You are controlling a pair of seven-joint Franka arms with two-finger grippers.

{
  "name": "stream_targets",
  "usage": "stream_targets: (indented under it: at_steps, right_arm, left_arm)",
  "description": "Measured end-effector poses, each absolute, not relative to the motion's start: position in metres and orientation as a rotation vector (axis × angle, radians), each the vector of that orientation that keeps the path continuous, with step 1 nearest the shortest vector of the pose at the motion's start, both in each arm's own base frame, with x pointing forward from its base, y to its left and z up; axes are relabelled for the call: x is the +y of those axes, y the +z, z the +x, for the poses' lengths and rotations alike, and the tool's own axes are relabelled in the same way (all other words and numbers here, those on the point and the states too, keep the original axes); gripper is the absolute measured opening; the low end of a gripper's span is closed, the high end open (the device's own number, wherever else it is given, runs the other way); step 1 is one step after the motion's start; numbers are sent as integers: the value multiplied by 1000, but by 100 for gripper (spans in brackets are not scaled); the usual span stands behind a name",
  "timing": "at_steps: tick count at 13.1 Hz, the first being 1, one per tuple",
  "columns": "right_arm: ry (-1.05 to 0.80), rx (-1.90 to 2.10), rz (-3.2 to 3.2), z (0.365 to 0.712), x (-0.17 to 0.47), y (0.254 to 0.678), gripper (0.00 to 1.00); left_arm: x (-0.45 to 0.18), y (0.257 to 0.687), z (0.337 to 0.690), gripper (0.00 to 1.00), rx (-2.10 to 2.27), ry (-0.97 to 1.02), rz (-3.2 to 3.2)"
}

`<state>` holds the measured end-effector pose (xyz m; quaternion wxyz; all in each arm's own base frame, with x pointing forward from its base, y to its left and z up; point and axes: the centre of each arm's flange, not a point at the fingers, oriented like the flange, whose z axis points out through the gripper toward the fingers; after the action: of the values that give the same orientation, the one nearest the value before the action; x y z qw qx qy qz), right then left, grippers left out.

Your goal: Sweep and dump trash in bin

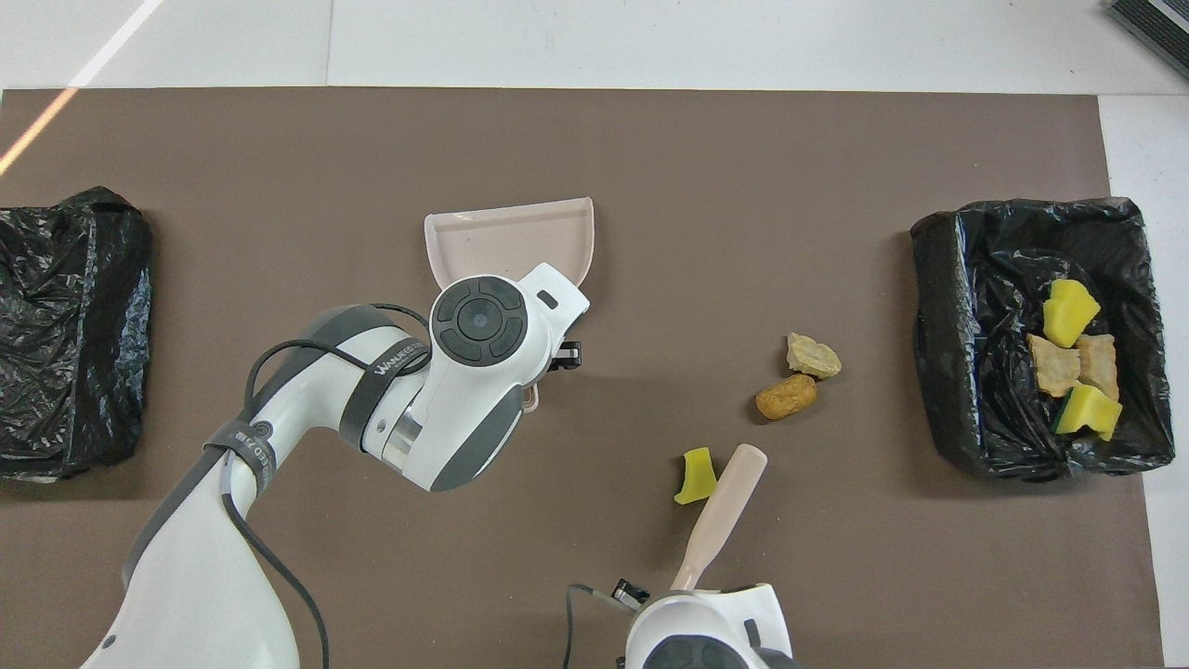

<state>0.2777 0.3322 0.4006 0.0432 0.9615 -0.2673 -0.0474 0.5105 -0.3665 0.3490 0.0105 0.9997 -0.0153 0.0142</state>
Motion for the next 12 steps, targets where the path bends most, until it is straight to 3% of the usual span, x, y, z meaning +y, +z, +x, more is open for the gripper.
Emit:
stream_targets:
  at_steps: [3, 7, 9, 12]
  right_arm:
    - [-128, -555, 3023, 253, 358, 397, 27]
    - [-182, 44, 3068, 256, 351, 393, 27]
    - [-263, 309, 3024, 262, 337, 389, 27]
    - [-375, 613, 2956, 275, 313, 383, 27]
  left_arm:
    - [-365, 352, 511, 63, -41, 52, 3119]
    - [-365, 352, 511, 60, -39, 52, 3119]
    - [-365, 352, 511, 41, -39, 52, 3120]
    - [-365, 352, 511, 33, -37, 51, 3121]
